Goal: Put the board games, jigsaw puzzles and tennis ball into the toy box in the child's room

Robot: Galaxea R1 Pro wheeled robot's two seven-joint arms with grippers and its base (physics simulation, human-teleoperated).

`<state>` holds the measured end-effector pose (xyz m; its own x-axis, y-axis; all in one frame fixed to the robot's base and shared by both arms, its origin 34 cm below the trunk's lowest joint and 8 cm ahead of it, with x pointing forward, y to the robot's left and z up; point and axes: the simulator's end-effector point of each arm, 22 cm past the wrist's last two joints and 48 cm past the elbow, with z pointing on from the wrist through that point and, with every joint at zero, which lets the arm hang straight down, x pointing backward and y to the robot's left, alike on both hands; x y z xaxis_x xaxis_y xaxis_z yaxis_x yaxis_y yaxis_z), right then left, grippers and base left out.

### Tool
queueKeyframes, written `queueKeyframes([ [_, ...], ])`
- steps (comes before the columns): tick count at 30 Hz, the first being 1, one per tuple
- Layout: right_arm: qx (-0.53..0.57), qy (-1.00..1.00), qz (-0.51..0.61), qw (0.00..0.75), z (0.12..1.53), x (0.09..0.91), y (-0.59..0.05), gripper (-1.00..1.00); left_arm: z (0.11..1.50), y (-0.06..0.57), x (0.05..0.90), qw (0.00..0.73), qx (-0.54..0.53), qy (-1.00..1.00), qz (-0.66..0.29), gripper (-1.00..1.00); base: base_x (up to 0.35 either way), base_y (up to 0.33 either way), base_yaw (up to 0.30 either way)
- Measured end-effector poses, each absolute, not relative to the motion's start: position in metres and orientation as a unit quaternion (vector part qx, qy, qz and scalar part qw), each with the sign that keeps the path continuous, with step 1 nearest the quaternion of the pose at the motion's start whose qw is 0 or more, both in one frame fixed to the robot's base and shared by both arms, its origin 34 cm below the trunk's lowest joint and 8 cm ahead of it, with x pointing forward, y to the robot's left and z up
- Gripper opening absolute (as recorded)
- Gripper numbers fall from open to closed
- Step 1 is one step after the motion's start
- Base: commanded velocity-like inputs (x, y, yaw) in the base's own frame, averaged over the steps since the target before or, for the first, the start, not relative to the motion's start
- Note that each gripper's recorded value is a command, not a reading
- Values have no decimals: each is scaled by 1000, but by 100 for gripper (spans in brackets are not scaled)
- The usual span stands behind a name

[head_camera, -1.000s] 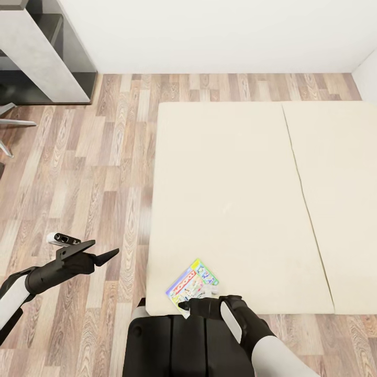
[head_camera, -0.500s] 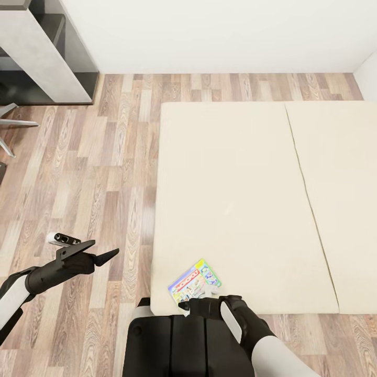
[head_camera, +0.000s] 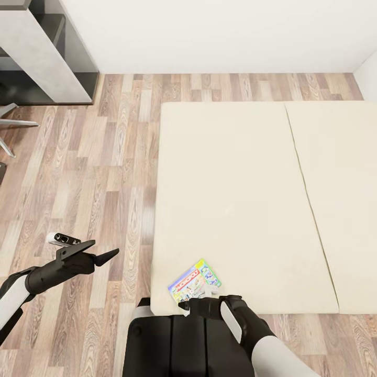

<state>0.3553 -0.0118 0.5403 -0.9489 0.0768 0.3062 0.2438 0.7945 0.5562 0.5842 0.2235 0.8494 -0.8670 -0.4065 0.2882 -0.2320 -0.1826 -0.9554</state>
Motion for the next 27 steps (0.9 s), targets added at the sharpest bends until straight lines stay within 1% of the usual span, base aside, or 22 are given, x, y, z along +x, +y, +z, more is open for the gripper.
queueKeyframes([
  [27, -86, -939, -303, 138, 539, 356, -14, 100, 849, 224, 584, 60, -251, 637, -727, 100, 0, 0, 0],
])
